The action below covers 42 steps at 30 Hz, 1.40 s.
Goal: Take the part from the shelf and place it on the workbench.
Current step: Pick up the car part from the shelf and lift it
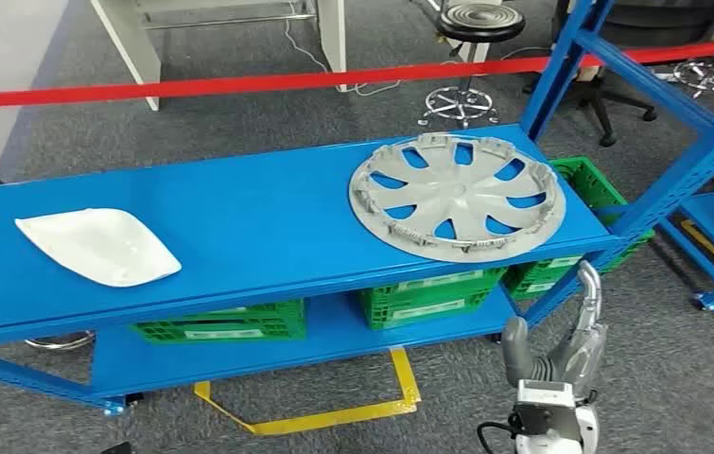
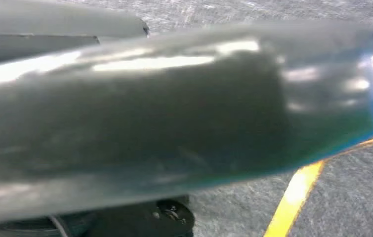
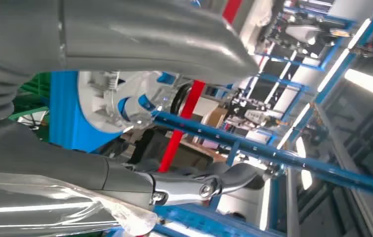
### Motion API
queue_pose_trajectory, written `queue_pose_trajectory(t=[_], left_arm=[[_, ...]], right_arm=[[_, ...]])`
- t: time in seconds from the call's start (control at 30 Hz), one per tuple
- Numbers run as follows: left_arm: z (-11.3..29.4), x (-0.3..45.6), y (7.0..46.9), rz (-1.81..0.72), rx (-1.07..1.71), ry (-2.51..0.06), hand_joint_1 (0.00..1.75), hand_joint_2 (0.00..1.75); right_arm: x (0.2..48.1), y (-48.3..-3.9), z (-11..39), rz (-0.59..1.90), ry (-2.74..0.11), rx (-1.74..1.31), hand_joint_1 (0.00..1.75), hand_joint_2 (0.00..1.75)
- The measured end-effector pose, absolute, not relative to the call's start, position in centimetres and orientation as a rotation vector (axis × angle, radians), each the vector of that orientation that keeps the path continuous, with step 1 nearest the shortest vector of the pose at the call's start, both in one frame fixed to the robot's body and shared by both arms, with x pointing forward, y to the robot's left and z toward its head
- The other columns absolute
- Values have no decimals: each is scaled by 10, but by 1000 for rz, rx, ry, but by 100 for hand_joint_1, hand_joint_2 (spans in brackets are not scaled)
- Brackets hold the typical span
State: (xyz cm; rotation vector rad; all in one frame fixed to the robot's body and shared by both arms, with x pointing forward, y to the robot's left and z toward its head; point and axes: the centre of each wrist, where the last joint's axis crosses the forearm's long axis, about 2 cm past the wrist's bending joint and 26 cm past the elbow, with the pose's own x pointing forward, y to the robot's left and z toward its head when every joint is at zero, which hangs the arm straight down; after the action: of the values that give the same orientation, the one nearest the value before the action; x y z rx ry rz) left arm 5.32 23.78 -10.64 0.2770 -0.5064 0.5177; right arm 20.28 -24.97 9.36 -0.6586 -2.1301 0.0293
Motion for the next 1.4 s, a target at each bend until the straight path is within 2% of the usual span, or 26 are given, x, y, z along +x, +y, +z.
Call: queue_pose_trajectory(t=[0.1,0.2,0.33,0.5,0.63,0.8,1.07,1.4], left_arm=[[-106,54,238,506,273,-504,0,0],[-106,57,238,474,257,-505,0,0],[-106,59,238,420,235,-506,0,0],[-105,65,238,372,215,-513,0,0],[-105,67,241,336,207,-514,0,0],[-105,69,242,297,196,-526,0,0],[-104,73,241,272,188,-536,0,0],[-103,79,237,240,176,-545,0,0]], right_arm=[[209,-257,94,14,-2117,-706,0,175],[232,-282,92,-19,-2071,-802,0,175],[285,-347,91,35,-1951,-854,0,0],[365,-421,134,195,-1798,-955,0,0],[406,-443,170,362,-1670,-945,0,0],[432,-439,190,529,-1591,-853,0,0],[444,-425,196,680,-1559,-813,0,0],[449,-374,181,862,-1622,-745,0,0]])
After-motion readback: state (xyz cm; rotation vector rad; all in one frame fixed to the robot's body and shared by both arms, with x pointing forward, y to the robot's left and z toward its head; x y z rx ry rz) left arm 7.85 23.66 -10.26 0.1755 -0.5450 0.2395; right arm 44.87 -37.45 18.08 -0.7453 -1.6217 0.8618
